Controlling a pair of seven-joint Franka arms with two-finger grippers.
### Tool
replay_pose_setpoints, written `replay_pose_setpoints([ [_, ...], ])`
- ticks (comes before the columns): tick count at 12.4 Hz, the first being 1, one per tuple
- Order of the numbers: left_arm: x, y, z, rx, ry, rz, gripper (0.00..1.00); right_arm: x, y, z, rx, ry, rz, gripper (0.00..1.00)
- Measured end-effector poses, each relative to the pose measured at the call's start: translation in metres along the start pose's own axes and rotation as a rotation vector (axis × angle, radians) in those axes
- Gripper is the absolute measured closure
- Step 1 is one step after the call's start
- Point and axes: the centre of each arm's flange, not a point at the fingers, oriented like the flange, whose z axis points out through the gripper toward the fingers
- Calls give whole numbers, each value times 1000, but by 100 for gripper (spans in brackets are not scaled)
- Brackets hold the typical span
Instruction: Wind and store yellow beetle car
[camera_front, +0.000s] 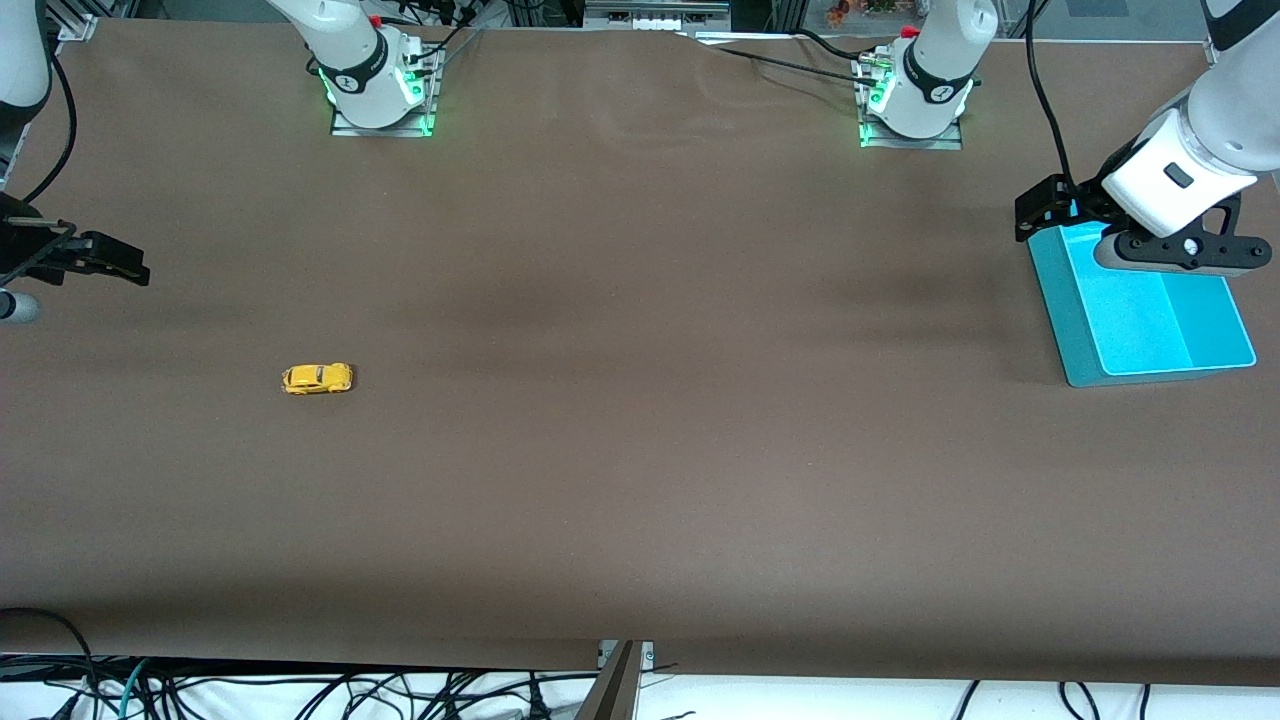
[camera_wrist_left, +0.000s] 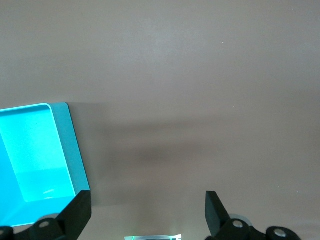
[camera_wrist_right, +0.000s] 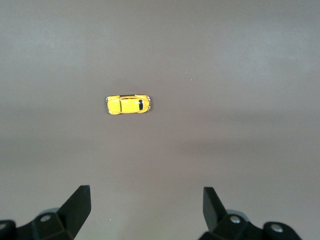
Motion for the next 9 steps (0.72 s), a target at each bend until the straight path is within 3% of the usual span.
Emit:
replay_pose_setpoints([
  [9, 0, -13, 1, -3, -7, -21, 0, 7, -37, 5, -4, -13, -64, 0],
])
